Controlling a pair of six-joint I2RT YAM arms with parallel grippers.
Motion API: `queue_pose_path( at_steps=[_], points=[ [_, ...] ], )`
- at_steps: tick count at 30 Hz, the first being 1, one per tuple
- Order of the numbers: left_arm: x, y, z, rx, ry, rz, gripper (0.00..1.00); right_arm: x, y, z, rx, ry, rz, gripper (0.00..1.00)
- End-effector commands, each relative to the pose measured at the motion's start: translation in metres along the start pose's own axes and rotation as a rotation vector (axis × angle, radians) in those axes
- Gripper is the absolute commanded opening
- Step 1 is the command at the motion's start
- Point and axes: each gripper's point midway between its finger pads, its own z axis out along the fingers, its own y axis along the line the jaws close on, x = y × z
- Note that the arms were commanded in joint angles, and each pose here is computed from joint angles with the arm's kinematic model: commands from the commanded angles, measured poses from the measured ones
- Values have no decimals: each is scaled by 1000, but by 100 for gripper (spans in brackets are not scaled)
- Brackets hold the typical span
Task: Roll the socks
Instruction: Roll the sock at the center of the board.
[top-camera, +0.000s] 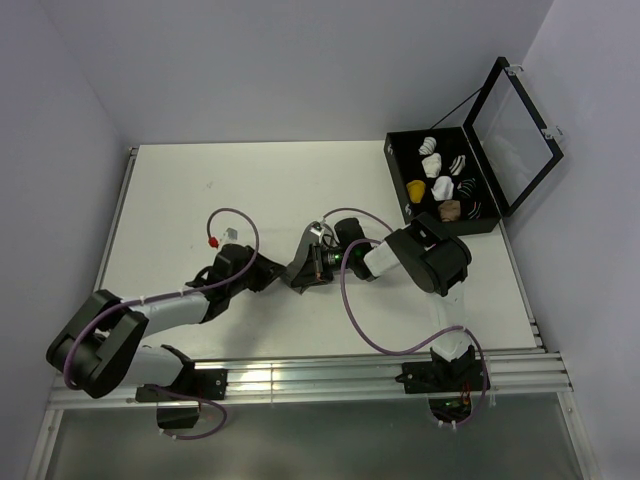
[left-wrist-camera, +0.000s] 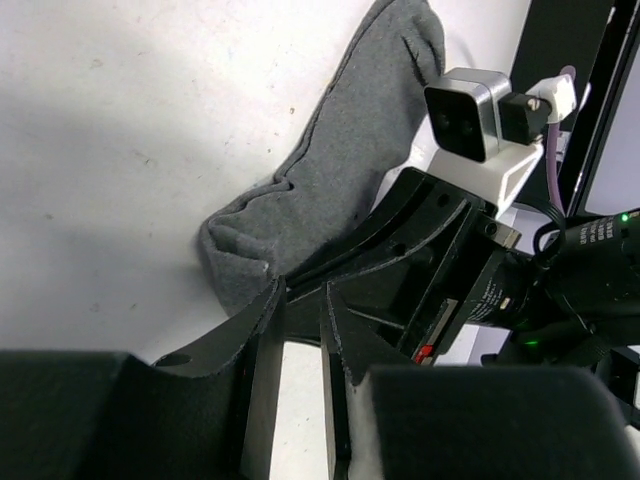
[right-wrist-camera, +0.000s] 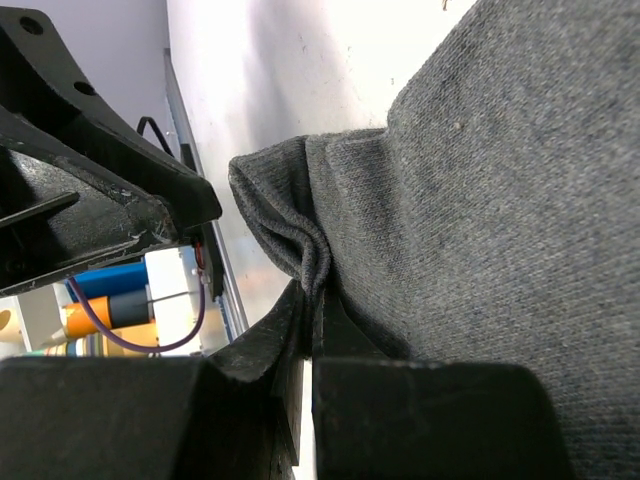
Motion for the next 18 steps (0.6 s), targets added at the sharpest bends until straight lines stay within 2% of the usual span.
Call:
queue_pose_path(
  at_steps=[1,11,14,18],
  points=[
    [-1,-11,3,58,-7,25,25,3,-21,2,67,5,22,0],
    [5,6,28,9,10,31,24,2,-20,0,84,6,8,1],
    [9,15,33,-13,23,20,24,0,-18,-4,108,-1,-21,6],
    [13,24,35,-43,38,22,22,-8,-9,-15,161,-31,-103,22]
  ],
)
